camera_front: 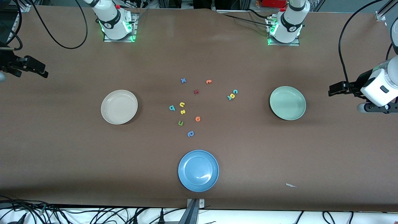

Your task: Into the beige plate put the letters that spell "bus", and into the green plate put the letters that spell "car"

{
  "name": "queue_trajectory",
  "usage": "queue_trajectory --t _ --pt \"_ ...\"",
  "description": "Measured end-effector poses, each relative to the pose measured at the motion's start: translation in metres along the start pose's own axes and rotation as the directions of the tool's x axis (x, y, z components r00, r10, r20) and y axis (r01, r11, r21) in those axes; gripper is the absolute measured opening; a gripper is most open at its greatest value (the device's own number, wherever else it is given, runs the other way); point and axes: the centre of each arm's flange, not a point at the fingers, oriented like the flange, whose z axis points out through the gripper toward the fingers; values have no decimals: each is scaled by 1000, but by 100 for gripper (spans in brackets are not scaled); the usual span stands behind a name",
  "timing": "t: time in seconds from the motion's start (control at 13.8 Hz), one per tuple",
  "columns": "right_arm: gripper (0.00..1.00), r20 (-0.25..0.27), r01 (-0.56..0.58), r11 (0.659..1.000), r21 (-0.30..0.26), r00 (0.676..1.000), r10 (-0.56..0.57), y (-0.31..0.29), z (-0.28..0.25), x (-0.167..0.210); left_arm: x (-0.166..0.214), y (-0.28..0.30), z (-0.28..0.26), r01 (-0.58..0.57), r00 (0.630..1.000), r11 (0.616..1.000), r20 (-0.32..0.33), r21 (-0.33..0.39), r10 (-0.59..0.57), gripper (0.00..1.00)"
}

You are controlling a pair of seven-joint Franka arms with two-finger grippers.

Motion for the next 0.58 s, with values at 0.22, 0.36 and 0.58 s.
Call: queue_trajectory --t 0.22,0.36,0.58 --pt "100 -1 -1 1000 0 1000 1 0 0 0 0 0 -1 0 1000 1000 -3 0 0 100" --pt "100 0 -2 1000 0 1000 2 1 0 0 -1 -2 -3 4 1000 1000 -6 1 -4 100" --pt "100 0 -2 1000 0 1000 2 1 1 0 -2 -6 -5 11 1000 1000 -10 2 -11 100"
